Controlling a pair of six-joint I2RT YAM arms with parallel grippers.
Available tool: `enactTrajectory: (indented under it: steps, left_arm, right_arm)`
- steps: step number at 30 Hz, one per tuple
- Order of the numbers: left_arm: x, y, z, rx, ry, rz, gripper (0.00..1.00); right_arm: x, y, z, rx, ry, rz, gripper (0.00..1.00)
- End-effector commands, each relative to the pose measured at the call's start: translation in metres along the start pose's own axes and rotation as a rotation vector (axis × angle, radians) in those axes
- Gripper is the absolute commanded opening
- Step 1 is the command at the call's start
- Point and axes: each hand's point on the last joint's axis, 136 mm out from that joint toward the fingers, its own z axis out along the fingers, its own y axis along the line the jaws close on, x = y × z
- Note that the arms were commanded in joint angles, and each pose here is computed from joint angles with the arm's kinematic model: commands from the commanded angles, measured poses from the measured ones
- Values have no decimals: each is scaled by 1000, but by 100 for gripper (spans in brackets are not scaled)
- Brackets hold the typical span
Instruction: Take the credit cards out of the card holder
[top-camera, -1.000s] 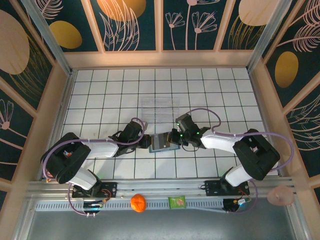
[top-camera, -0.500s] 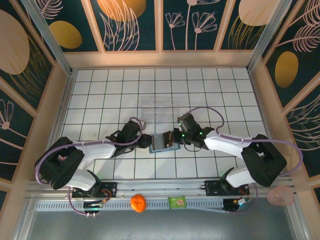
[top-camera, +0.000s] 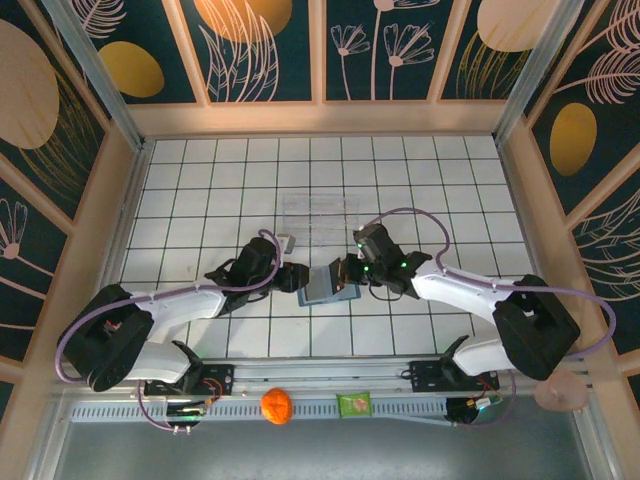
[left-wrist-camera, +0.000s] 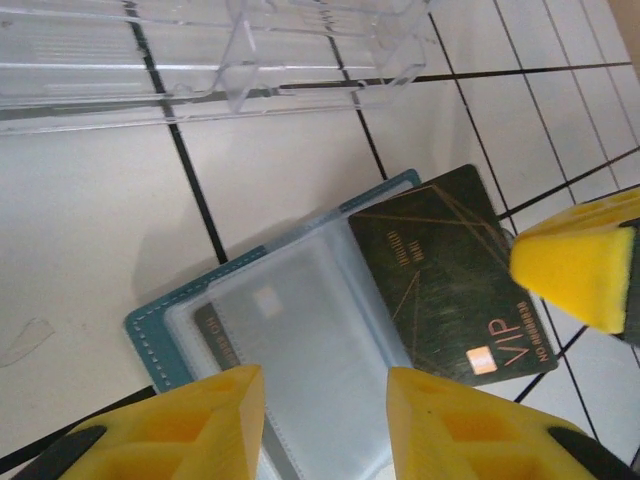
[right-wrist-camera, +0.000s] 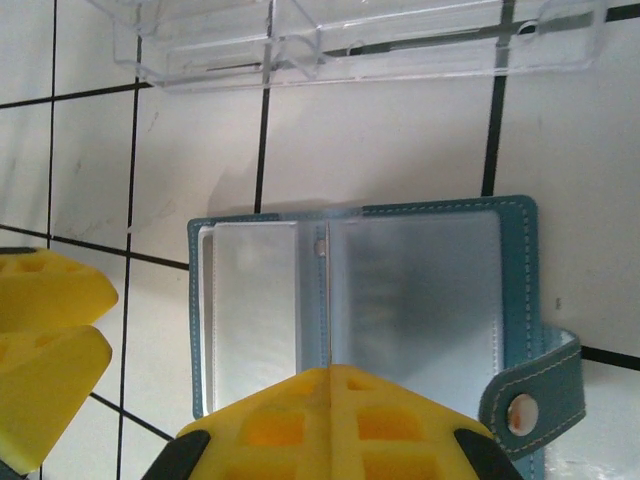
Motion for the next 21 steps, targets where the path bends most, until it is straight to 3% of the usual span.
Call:
enactTrajectory:
  steps: [1, 6, 11, 16, 21]
  left_arm:
    - [-2, -13, 1, 68, -7, 11, 41]
    - [-9, -28, -7, 142, -53, 30, 49]
    - [-31, -45, -24, 244, -168, 29, 55]
    - [-56, -65, -53, 437, -293, -15, 54]
    - [-66, -80, -72, 519, -356, 13, 53]
  right_arm:
    - [-12, 17, -9, -30, -37, -48, 0]
    - [-24, 26, -22, -49, -86, -87, 0]
    - [-44, 45, -48, -200, -202, -96, 0]
    - [-55, 64, -68, -368, -287, -97, 0]
    - [-59, 77, -81, -469, -325, -104, 0]
